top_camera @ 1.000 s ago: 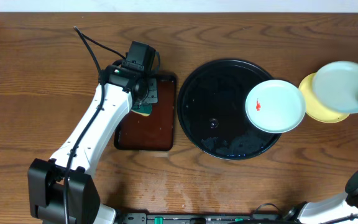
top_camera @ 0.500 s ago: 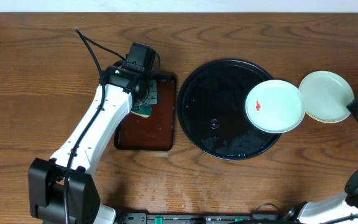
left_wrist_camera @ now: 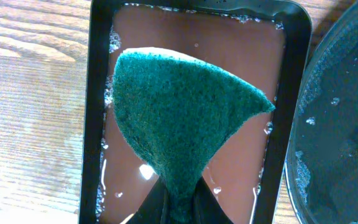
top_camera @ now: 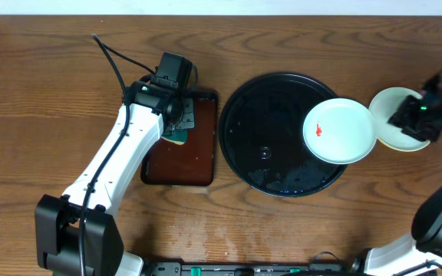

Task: Clean dirty plates on tray and stack at the side
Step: 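Set the pale green plate onto the yellow plate and release, then move right gripper to the rim of the remaining pale green plate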

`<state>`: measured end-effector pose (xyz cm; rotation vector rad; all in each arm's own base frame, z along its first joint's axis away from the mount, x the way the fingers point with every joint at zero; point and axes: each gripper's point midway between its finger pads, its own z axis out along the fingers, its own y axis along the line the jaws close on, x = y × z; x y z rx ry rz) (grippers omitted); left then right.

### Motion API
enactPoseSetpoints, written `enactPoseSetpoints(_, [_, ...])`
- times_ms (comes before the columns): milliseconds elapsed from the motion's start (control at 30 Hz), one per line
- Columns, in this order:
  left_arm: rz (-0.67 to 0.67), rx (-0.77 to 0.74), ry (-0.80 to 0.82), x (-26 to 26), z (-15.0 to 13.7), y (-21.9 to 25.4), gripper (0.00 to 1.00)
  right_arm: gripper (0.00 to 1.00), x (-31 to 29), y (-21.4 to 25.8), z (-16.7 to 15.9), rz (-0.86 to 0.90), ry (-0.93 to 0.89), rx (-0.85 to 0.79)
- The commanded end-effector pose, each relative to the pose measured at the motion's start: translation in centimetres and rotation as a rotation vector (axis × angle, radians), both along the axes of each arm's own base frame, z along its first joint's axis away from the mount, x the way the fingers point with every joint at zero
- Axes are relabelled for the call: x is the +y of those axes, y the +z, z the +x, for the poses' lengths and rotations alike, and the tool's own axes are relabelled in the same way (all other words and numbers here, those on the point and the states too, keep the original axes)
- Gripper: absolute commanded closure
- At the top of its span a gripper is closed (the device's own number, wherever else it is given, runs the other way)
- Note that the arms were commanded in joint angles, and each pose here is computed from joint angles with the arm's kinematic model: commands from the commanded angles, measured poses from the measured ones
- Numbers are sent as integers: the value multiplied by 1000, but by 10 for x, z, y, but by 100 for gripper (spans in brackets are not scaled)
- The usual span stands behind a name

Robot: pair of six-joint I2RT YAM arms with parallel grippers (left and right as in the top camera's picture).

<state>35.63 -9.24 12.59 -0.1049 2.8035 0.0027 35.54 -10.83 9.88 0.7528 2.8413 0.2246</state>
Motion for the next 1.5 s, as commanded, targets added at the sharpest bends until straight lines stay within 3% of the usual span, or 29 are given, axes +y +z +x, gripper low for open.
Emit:
enactPoseSetpoints(0, [-1,8,18,2,-2,-2,92,68,-1,-3,-7,-170,69,70])
enactPoseSetpoints(33, [0,10,18,2,-2,-2,93,74,3,-5,-8,-202,91,87])
enactPoseSetpoints(100, [0,11,18,2,-2,-2,92,76,9,-8,-8,-229,116,100])
enactPoseSetpoints(233, [0,11,19,2,-2,-2,92,72,22,-17,-4,-240,154,89])
enactPoseSetpoints(633, [1,15,19,2,-3,-3,92,72,19,-46,-9,-240,140,74])
enactPoseSetpoints(933, [1,15,18,2,-3,-3,92,87,19,-46,-10,-239,140,77])
enactPoseSetpoints(1000, [1,15,18,2,-3,-3,92,87,19,-47,-11,-238,141,81])
enactPoseSetpoints(1067, [1,15,18,2,-3,-3,92,81,20,-50,-14,-235,142,88])
enactPoseSetpoints(1133, [1,15,18,2,-3,-3,92,83,21,-54,-15,-234,142,90])
enactPoseSetpoints(1267, [1,15,18,2,-3,-3,92,99,28,-57,-11,-196,149,60])
enactPoseSetpoints(1467, [1,15,18,2,-3,-3,92,99,61,-46,5,-6,186,-30])
